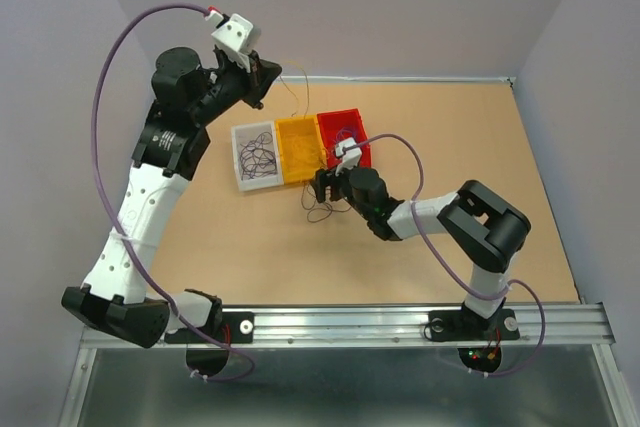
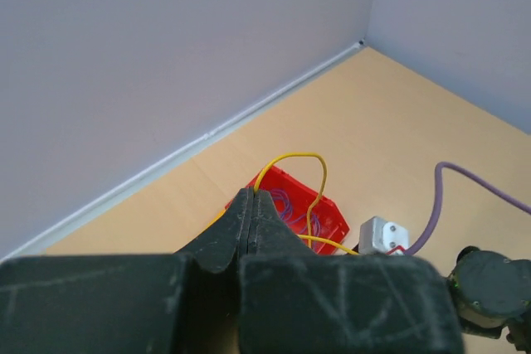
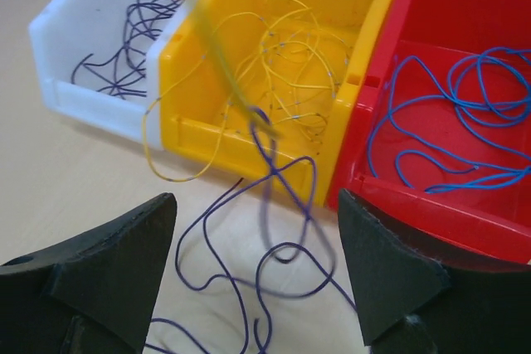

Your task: Untangle the cables

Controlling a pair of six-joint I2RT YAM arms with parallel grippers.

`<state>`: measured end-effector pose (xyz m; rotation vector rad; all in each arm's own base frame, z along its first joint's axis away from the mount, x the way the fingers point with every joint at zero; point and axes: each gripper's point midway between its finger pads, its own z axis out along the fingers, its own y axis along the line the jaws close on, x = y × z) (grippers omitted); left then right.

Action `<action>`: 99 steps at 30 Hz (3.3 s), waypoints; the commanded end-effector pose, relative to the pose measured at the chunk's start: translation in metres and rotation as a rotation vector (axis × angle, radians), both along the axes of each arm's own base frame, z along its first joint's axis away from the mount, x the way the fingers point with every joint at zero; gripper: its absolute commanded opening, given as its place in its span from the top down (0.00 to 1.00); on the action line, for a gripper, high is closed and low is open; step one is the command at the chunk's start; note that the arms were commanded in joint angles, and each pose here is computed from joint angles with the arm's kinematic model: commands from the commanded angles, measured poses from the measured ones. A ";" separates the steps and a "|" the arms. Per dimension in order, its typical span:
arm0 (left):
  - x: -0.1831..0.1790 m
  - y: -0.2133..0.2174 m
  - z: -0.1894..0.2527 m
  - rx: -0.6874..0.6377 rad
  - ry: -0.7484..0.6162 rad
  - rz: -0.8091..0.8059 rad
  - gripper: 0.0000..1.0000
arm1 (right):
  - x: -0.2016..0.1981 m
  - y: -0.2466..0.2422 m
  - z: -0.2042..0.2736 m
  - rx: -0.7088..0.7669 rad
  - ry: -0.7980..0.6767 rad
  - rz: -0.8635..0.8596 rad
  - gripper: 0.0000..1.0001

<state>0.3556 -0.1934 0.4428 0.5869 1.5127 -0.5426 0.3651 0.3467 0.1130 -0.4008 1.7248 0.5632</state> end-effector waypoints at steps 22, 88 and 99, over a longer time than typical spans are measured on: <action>0.093 0.096 0.026 -0.097 -0.042 0.424 1.00 | -0.098 -0.182 0.002 0.283 0.173 -0.468 1.00; 0.125 -0.003 -0.376 0.611 0.609 0.305 1.00 | -0.108 -0.186 0.044 0.413 0.077 -0.405 1.00; 0.115 -0.024 -0.261 0.412 0.383 0.219 0.53 | -0.107 -0.155 0.054 0.343 0.085 -0.261 0.99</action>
